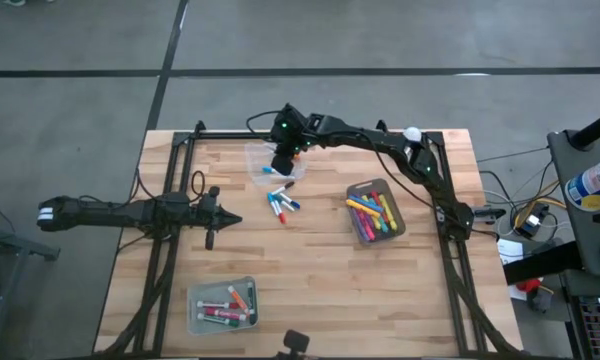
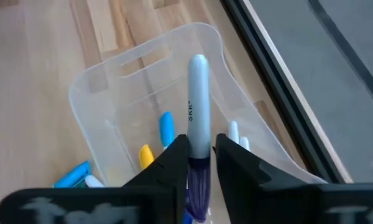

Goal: Pick & Place Markers
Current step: Put the white and violet highlighter pen into the transparent bin, then put the white and light blue highlighter pen into the transparent bin

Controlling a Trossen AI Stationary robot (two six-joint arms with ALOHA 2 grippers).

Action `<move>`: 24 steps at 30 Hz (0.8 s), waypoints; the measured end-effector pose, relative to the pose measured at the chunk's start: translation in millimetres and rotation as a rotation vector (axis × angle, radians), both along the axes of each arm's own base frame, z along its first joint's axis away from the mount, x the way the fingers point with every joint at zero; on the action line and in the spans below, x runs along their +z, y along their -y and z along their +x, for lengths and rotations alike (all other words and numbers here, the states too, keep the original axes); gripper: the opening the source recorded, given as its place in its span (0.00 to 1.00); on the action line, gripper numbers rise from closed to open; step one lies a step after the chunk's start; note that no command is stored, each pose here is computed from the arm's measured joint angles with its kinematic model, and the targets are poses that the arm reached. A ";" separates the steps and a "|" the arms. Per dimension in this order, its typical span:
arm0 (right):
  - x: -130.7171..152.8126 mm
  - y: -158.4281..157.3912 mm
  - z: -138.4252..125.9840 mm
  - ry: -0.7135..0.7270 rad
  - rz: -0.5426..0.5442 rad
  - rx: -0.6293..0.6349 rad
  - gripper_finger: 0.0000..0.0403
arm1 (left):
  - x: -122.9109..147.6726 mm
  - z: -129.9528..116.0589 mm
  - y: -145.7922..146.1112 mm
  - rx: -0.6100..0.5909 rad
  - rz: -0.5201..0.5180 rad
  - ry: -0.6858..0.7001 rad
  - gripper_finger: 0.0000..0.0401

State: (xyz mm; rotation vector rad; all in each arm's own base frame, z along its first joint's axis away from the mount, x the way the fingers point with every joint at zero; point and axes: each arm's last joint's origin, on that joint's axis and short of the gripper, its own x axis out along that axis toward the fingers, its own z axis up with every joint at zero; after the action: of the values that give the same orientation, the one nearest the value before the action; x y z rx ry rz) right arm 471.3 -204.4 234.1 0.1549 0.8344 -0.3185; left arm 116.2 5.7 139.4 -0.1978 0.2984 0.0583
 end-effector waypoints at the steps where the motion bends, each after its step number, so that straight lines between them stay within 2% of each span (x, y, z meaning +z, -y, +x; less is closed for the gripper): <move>1: 0.2 -0.1 0.0 0.002 0.006 -0.004 0.21 | -0.1 0.0 0.0 0.000 0.000 0.000 0.00; 9: -0.5 -6.1 0.8 -0.013 0.019 0.009 0.33 | -0.1 0.0 0.0 0.000 0.000 0.000 0.00; 16: 2.5 -18.6 -3.5 -0.076 0.048 0.023 0.37 | -0.1 0.0 0.0 0.000 0.000 0.000 0.00; 20: 11.3 -33.3 -8.8 -0.127 0.065 0.049 0.33 | 0.0 0.0 0.0 0.000 0.000 0.000 0.00; 24: 12.4 -43.8 -12.7 -0.185 0.070 0.088 0.18 | 0.0 0.0 0.0 0.000 0.000 0.000 0.00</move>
State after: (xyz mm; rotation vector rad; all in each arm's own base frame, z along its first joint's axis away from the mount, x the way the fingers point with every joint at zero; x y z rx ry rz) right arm 458.6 -160.6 246.5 0.1548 1.0330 -0.2227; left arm 116.2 5.7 139.4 -0.1978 0.2981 0.0582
